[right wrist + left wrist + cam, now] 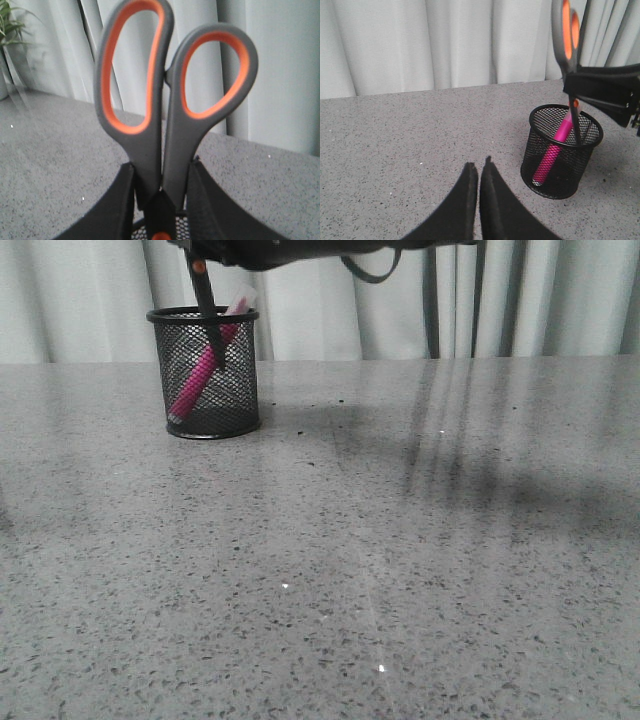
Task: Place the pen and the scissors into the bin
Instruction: 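Lower the scissors into the cup and open the right gripper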
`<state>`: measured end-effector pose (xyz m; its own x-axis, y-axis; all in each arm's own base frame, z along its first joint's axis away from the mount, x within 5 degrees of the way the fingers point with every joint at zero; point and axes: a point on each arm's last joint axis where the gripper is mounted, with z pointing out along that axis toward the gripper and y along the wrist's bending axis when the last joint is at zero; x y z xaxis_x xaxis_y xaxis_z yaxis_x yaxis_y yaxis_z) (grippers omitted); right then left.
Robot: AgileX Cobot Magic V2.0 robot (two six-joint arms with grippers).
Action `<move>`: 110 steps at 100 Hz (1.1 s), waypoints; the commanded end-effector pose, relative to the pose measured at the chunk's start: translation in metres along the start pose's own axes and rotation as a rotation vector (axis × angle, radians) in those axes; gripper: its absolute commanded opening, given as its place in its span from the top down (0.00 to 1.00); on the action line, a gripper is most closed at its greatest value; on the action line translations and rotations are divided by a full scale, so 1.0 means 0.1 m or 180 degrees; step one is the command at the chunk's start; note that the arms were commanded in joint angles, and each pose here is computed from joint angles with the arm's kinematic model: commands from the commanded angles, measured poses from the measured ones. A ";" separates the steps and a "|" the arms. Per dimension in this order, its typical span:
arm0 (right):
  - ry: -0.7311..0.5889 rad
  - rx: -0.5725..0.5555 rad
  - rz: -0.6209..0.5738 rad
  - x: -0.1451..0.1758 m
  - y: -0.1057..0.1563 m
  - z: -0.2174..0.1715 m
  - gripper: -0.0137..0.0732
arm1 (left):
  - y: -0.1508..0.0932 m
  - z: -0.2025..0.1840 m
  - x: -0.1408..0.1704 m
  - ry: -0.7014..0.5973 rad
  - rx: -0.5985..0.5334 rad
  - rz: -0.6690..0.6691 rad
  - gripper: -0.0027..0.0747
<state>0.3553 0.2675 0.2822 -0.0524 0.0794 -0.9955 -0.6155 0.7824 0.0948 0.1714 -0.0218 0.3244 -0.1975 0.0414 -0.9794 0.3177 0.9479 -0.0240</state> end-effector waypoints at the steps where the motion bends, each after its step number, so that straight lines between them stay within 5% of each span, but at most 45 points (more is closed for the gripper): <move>1: -0.0495 -0.0054 -0.0054 -0.40 0.03 -0.07 0.93 | -0.02 -0.03 -0.12 -0.0153 0.0022 -0.0085 0.99; 110: -0.0166 -0.0032 -0.0059 -0.05 0.00 -0.07 0.93 | -0.02 -0.03 -0.12 -0.0160 0.0042 -0.0106 0.99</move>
<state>0.3524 0.2655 0.2553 -0.1150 0.0298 -0.9929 -0.6105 0.7864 0.0943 0.1714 -0.0218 0.3246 -0.1978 0.0342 -0.9796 0.3166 0.9480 -0.0309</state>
